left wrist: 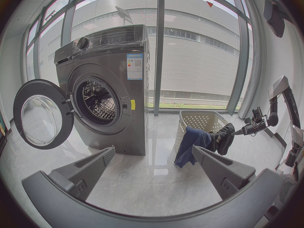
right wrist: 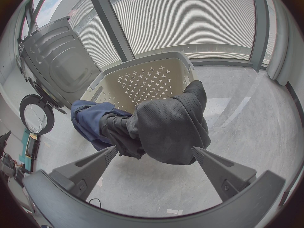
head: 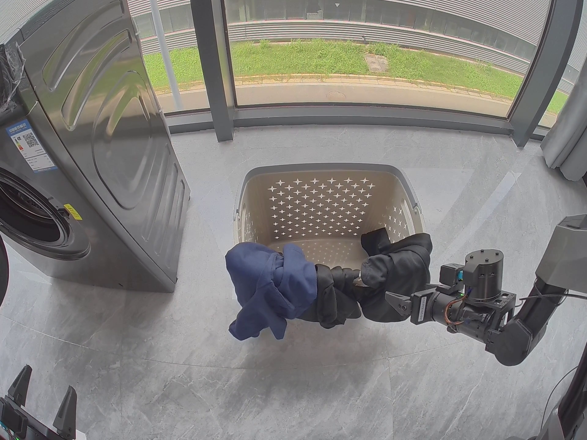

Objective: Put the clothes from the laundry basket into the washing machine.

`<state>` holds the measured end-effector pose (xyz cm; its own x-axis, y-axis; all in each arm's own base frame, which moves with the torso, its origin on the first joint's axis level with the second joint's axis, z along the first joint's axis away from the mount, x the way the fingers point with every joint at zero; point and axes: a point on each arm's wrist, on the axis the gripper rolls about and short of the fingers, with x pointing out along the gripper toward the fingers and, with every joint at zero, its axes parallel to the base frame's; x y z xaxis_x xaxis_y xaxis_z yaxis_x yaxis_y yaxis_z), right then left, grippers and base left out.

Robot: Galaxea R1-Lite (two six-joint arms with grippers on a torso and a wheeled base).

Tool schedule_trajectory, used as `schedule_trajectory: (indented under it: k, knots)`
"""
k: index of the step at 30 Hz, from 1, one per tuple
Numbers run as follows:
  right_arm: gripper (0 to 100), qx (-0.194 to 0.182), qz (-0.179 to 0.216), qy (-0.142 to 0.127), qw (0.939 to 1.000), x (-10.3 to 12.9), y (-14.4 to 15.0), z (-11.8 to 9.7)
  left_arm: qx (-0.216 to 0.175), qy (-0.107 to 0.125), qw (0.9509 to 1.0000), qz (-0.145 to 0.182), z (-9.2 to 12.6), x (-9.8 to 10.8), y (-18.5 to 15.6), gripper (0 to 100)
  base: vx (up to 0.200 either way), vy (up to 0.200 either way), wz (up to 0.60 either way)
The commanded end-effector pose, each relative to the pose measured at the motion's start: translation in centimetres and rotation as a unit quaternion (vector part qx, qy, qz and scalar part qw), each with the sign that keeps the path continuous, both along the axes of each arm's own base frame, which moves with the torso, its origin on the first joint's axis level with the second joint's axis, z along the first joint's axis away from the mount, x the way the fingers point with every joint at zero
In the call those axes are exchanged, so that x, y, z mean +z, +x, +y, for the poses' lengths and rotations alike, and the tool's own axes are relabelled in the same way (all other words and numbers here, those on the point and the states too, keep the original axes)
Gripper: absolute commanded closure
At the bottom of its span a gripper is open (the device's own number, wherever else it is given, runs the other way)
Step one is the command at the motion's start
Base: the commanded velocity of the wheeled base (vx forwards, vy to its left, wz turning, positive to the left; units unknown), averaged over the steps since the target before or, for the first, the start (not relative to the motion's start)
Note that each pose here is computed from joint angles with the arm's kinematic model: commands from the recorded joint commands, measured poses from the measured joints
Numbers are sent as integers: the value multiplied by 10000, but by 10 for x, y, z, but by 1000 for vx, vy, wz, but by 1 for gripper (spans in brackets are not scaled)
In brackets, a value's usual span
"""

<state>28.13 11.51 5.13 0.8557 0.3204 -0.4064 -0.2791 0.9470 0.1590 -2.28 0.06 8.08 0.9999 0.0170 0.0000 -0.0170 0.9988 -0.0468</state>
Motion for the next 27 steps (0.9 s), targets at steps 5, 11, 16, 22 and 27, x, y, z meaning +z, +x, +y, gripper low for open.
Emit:
schedule_trajectory:
  k: [5, 11, 16, 22, 27]
  knots:
    - [0, -66, -3, 59, 10000, -18, 23, 8, -1, -4, 10000, 15, 0, -5, 0, 0, 0, 0, 0]
    - [0, -91, -121, 115, 9998, -23, 33, 10, -1, -4, 10000, 15, 0, -5, 0, 0, 0, 0, 0]
    - [0, -125, -190, 150, 9996, -23, 38, 9, -1, -4, 10000, 15, 0, -5, 0, 0, 0, 0, 0]
    - [0, -169, -354, 215, 9990, -19, 42, 8, -1, -4, 10000, 15, 0, -5, 0, 0, 0, 0, 0]
    - [100, -204, -395, 284, 9986, -18, 43, 7, -1, -4, 10000, 15, 0, -5, 0, 0, 0, 0, 0]
